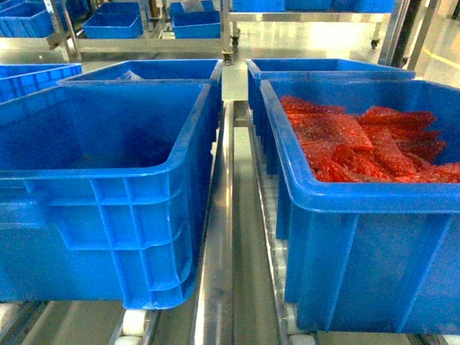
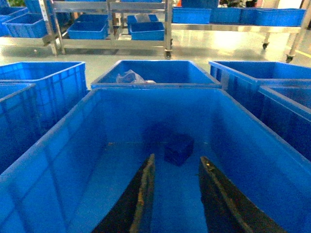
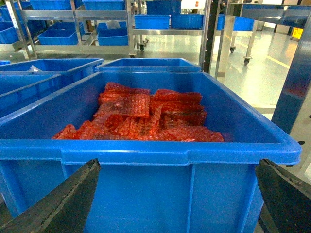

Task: Pick blue part to blue bin on bottom shelf

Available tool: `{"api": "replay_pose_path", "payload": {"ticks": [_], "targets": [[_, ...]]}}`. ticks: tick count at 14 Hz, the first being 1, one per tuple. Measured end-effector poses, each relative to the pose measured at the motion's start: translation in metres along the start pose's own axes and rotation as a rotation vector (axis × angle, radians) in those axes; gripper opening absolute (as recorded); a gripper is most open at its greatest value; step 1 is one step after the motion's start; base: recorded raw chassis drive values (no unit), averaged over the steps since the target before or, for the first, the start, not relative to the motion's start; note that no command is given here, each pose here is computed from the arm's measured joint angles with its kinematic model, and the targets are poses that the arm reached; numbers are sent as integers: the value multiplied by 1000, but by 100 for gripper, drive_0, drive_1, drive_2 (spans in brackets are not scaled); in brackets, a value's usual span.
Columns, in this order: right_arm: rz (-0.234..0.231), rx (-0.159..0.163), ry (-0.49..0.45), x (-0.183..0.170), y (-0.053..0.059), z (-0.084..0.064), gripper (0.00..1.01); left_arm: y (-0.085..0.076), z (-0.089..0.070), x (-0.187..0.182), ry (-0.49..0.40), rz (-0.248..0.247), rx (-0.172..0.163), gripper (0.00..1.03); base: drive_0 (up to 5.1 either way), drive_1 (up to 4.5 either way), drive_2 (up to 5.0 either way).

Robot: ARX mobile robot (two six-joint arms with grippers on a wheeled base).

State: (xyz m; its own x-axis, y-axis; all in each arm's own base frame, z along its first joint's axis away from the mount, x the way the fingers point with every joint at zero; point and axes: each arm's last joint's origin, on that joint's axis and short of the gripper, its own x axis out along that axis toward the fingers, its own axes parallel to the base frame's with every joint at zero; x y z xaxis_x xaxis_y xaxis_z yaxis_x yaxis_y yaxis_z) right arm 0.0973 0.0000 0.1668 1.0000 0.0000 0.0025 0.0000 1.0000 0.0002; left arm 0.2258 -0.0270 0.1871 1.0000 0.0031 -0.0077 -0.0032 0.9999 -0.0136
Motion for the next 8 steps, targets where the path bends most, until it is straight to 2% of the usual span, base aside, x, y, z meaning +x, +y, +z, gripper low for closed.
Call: {"api": "replay_pose_path", "payload": {"ticks": [2,5,6,7,8], "targets": [[0,0,0,0,0,0,98,8,-6,-19,6,-1,0,3,0,0,0],[0,0,0,0,0,0,98,16,-12,-44,4,-1,0,2,0,0,0],[0,0,0,0,0,0,98,21,-13,-50,7,-21,1,2,0,0,0],[0,0,1,0,0,0,98,28,-16,-57,-29,11,-1,2,0,0,0],[0,0,0,0,0,0,98,29,-21,-61,-8,13,0,2,0,0,0]]}}
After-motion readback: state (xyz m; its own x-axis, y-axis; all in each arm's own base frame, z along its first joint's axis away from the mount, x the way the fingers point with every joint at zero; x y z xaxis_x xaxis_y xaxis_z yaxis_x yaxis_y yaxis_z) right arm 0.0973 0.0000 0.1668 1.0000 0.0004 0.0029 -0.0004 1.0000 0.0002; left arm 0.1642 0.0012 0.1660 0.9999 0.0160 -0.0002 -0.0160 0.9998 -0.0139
